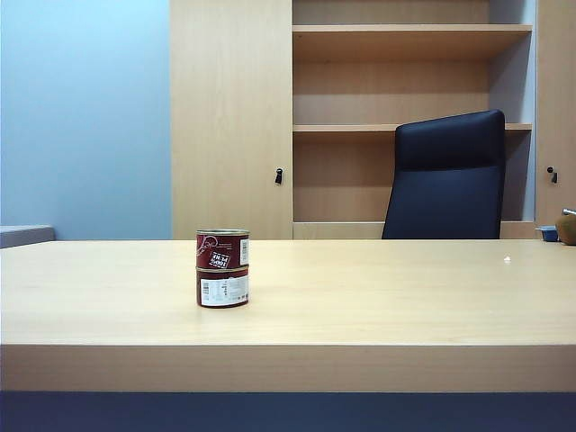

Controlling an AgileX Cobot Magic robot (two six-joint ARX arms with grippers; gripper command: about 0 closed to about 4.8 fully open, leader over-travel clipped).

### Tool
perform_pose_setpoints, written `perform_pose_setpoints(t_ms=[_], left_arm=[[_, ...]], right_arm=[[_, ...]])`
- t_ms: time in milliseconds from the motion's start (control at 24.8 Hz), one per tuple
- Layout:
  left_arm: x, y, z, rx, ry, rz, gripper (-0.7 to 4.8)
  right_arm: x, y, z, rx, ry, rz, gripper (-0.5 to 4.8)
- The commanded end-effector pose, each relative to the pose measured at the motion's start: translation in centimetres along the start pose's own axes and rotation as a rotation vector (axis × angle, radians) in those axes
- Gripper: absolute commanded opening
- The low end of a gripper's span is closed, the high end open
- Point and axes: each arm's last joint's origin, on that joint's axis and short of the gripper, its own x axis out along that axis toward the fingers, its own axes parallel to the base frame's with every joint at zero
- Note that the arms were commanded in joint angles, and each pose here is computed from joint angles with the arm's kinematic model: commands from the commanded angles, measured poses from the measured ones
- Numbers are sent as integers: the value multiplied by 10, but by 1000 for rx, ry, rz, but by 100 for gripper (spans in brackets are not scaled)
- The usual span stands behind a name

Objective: Stack a can of tomatoes on the right onto the can of tomatoes on the left.

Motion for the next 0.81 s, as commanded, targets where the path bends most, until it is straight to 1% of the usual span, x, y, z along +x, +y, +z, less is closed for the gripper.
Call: perform_pose_setpoints(t_ms=[40,81,807], left_arm=[[0,0,0,-2,2,-2,-4],[0,0,0,-2,2,-1,-5],[0,0,0,-2,2,-1,-5]], right_arm=[[0,0,-5,1,34,18,27],[0,0,-7,-1,57,18,27],[0,0,-7,-1,57,18,26]])
